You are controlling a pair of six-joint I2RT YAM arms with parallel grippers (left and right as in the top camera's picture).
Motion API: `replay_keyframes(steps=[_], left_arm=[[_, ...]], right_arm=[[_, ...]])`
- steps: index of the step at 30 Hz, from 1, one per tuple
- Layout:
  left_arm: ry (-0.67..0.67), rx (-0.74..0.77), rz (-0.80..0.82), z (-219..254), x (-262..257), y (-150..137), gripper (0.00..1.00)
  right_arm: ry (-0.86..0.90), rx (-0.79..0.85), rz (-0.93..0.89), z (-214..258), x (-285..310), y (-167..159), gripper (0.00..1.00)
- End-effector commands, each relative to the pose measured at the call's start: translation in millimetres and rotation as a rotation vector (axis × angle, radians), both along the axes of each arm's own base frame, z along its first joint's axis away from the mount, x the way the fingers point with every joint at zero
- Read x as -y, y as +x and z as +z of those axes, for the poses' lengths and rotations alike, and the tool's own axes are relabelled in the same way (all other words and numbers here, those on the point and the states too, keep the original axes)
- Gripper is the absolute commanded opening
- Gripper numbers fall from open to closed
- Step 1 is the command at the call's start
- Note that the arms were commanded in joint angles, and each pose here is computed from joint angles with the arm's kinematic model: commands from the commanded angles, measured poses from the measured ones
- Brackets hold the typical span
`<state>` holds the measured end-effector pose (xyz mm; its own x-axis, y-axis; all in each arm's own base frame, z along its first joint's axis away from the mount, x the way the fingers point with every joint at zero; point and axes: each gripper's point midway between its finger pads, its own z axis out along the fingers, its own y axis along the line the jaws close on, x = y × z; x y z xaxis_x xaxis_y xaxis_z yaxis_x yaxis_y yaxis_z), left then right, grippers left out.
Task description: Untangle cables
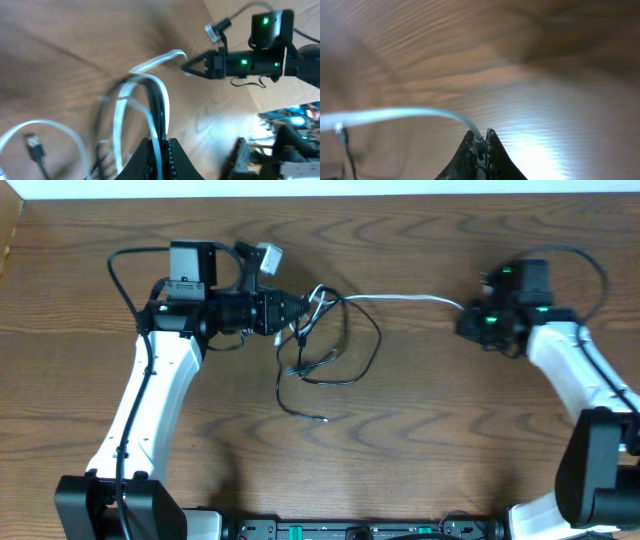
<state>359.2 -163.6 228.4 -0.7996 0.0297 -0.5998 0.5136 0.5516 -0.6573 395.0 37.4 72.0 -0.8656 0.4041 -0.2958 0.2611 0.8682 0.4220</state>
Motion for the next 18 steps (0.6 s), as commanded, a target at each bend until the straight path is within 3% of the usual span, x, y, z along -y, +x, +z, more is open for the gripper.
replay_keyframes(steps=[1,6,7,9,12,18], left_arm=[[-0.08,0.109,-0.013,29,-5,12,0.08],[-0.298,0.219,-0.087,95,5,18,0.07],[-0.34,0.243,-0.109,111,7,18,0.07],[-0.389,0.255,-0.122,131,11,17,0.08],[-0.439,0.265,-0.141,152,20,13,0.07],[-0.497,0.13,-0.123,158,31,9,0.07]], right_arm=[[0.026,-0.065,-0.255,-1,58,-8,0.02],[0.031,-0.104,-0.273,-5,81,-22,0.08],[0.029,-0.096,-0.237,-5,78,-22,0.17],[0.061,-0.058,-0.138,0,66,-19,0.52],[0.214,0.061,0.055,26,32,-8,0.75],[0.514,0.38,0.406,132,-24,-4,0.78]])
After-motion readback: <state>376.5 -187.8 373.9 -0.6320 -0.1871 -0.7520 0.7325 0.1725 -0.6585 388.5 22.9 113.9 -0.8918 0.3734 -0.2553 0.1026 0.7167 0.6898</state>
